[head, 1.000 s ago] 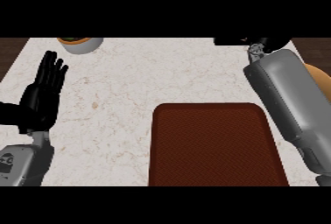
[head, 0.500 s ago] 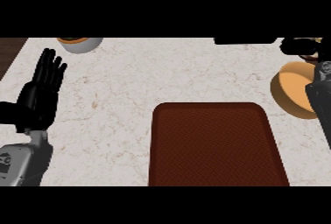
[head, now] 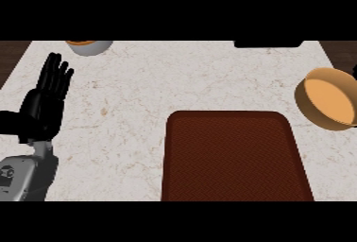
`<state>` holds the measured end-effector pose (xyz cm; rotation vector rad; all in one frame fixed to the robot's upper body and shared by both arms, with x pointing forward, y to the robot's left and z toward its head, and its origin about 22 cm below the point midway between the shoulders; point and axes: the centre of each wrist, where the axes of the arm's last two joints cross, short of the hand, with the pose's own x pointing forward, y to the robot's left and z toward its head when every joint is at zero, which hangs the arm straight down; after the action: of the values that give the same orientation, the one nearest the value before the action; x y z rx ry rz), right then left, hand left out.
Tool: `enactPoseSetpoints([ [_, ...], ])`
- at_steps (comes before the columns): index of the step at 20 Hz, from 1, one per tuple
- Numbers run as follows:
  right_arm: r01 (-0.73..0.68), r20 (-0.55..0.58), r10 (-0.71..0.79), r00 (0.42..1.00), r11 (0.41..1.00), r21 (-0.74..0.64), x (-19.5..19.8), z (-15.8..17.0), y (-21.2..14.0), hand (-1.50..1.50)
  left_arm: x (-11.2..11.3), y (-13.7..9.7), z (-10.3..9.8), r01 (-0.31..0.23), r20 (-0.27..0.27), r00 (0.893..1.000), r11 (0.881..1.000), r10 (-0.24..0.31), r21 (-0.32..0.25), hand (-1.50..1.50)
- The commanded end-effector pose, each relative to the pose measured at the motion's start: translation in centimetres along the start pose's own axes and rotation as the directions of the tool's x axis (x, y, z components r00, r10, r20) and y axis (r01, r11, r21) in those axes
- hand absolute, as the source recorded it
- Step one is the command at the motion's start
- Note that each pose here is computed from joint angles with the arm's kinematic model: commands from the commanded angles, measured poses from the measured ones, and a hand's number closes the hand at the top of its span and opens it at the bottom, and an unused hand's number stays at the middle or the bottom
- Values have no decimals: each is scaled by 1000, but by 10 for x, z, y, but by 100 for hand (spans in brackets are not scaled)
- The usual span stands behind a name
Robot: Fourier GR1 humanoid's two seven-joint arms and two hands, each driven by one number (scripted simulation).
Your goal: Pick the cupcake from the tray and place it in the pot
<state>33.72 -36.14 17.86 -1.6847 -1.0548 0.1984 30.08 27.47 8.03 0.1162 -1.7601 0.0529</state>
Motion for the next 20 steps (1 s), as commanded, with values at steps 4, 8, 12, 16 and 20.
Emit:
enactPoseSetpoints([
  [4,-20,-25,20,999,1000,13,-26,-20,33,150,9,-32,-7,-6,12,1000,1000,6,-3,0],
  [8,-88,-50,96,994,985,149,-54,-19,54,150,9,-6,2,-16,13,1000,1000,17,-26,0],
  [12,173,-223,-116,968,950,259,-85,-34,62,-150,-7,-9,-2,-21,-1,1000,1000,21,-17,0],
  [16,196,-122,-162,979,912,361,-86,-43,67,-150,-4,-18,2,-5,11,1000,1000,5,-8,0],
  [20,228,-53,-222,974,925,306,-66,-38,82,-150,-10,-15,-4,-4,4,1000,1000,4,-9,0],
])
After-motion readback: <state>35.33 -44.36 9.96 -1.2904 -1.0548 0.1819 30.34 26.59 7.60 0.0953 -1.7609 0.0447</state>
